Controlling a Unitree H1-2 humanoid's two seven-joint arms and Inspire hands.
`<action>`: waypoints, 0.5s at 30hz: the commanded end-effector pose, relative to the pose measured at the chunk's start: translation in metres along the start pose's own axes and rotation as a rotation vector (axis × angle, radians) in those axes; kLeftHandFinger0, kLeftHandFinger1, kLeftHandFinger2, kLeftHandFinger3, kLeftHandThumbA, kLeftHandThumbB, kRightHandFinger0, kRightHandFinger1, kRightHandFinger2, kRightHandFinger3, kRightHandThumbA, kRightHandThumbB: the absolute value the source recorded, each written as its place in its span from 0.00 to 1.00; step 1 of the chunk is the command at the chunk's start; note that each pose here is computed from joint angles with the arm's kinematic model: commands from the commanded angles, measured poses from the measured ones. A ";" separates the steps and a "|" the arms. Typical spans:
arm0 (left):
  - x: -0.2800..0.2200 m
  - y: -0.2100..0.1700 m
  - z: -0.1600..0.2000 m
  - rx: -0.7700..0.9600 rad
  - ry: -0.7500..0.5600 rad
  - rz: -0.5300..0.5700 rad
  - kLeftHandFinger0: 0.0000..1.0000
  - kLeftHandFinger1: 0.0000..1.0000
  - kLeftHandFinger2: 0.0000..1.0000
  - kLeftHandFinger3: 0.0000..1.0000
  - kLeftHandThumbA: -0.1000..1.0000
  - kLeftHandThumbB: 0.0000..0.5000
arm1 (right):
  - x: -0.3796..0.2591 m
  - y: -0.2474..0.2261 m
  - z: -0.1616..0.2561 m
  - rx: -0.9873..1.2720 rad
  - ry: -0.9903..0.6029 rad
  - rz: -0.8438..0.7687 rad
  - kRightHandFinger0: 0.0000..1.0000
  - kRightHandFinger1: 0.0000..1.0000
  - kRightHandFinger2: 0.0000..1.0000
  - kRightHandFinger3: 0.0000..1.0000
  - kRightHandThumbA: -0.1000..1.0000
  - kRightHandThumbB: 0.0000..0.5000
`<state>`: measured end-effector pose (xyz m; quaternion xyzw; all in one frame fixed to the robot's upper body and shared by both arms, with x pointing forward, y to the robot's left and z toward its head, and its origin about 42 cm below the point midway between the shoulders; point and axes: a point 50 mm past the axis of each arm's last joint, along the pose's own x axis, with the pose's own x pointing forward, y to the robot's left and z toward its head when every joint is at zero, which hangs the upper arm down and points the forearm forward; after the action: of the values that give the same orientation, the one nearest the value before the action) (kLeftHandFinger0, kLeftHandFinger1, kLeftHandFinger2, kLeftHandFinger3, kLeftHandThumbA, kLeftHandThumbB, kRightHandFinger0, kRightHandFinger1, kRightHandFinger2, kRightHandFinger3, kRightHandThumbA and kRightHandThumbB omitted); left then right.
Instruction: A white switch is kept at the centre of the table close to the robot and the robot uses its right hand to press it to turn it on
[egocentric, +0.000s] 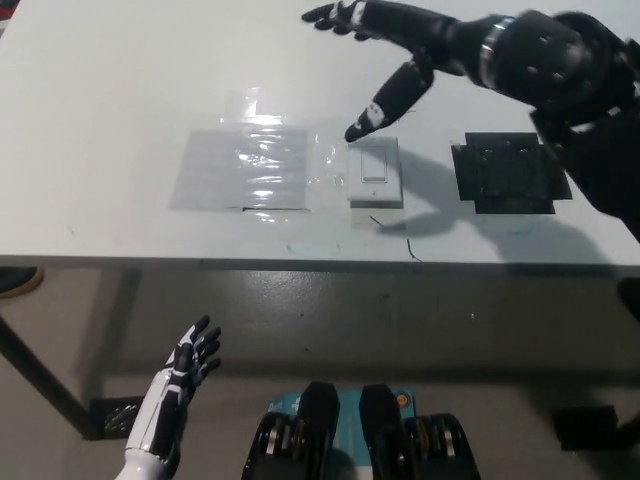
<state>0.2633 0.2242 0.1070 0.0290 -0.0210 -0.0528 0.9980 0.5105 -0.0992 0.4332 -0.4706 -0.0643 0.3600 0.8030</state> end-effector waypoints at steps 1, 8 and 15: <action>0.005 0.000 0.012 0.011 -0.084 -0.036 1.00 1.00 1.00 1.00 1.00 0.19 | 0.005 -0.019 0.024 -0.090 0.069 0.041 1.00 1.00 1.00 1.00 1.00 0.67; 0.006 -0.001 0.011 0.024 -0.081 -0.034 1.00 1.00 1.00 1.00 1.00 0.22 | 0.020 -0.011 0.023 -0.078 0.110 0.085 1.00 1.00 1.00 1.00 1.00 0.64; 0.005 -0.001 0.013 0.031 -0.085 -0.040 1.00 1.00 1.00 1.00 1.00 0.22 | 0.029 -0.001 0.017 -0.131 0.178 0.129 1.00 1.00 1.00 1.00 1.00 0.54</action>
<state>0.2651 0.2212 0.1096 0.0321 -0.0324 -0.0631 0.9970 0.5249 -0.0785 0.3991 -0.5207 0.0347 0.3831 0.7622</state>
